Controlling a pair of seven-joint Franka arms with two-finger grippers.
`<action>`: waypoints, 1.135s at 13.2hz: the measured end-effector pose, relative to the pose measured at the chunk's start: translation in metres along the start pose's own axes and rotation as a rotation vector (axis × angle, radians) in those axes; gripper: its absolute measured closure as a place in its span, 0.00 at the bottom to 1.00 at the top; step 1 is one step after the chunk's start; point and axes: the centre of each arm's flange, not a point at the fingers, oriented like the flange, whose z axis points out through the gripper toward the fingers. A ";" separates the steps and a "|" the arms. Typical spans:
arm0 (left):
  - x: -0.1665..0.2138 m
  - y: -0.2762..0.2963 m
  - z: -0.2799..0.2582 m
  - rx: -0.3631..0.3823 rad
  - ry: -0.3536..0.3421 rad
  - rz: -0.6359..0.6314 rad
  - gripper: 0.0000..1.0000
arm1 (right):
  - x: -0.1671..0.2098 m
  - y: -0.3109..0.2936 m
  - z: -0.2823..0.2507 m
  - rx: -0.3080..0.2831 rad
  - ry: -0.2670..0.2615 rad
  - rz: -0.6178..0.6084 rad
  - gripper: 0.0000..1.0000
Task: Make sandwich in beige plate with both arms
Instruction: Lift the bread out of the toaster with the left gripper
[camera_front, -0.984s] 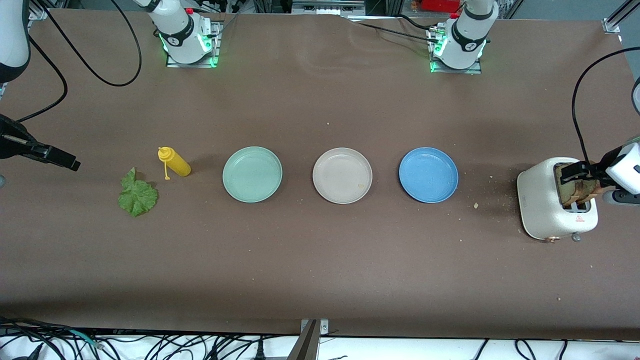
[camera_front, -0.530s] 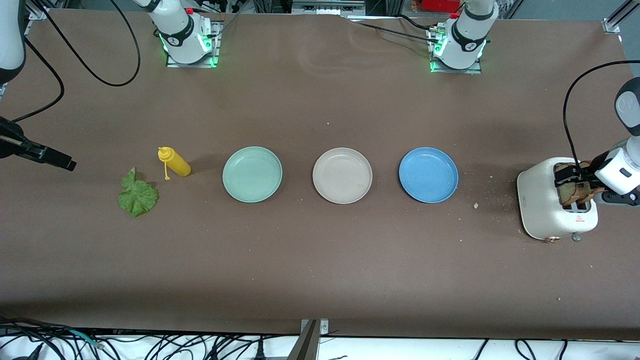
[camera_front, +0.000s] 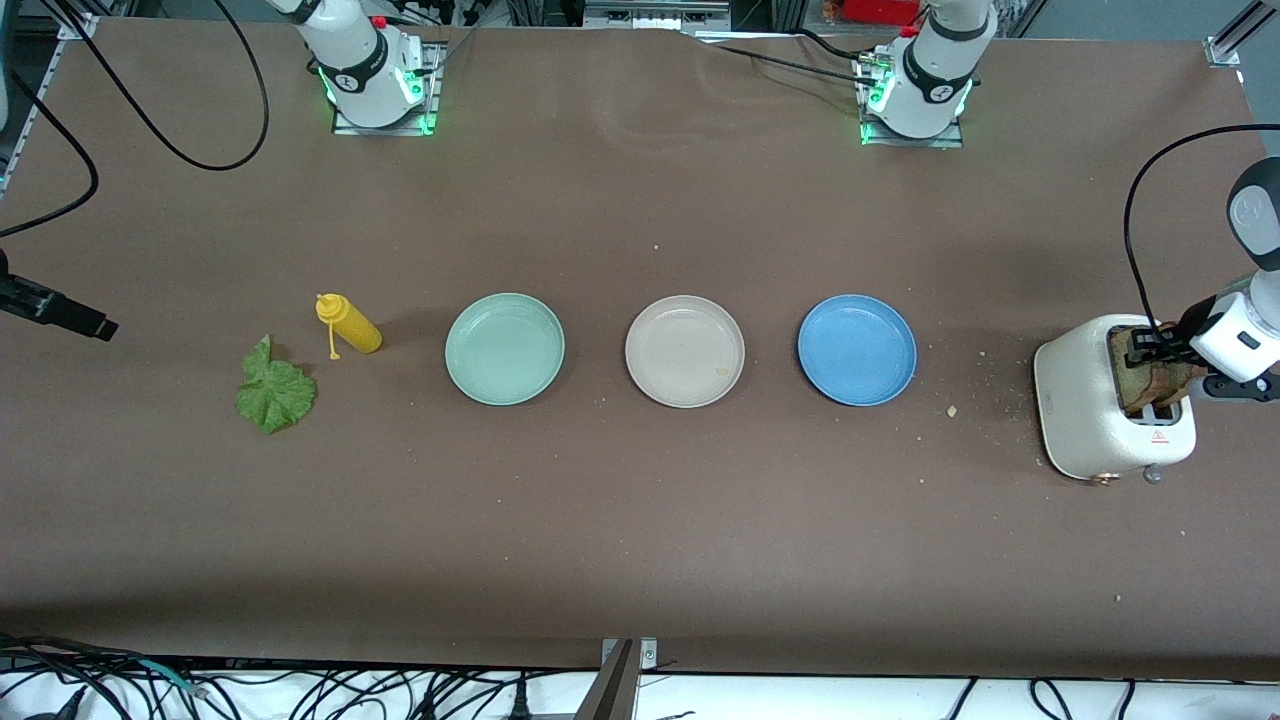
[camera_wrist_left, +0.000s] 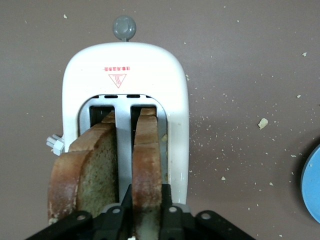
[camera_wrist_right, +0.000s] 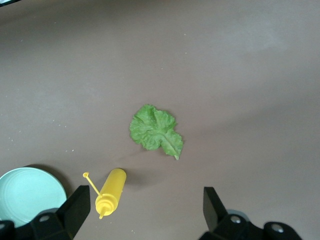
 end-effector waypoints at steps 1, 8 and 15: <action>0.000 0.000 -0.001 0.000 -0.002 0.000 0.88 | 0.000 -0.001 0.000 0.000 0.000 -0.002 0.00; 0.003 0.007 -0.102 -0.002 -0.069 0.009 0.92 | -0.011 -0.049 0.003 0.008 -0.012 -0.085 0.00; 0.010 0.164 -0.142 -0.176 -0.160 0.235 0.92 | -0.024 -0.088 0.002 0.022 -0.013 -0.155 0.00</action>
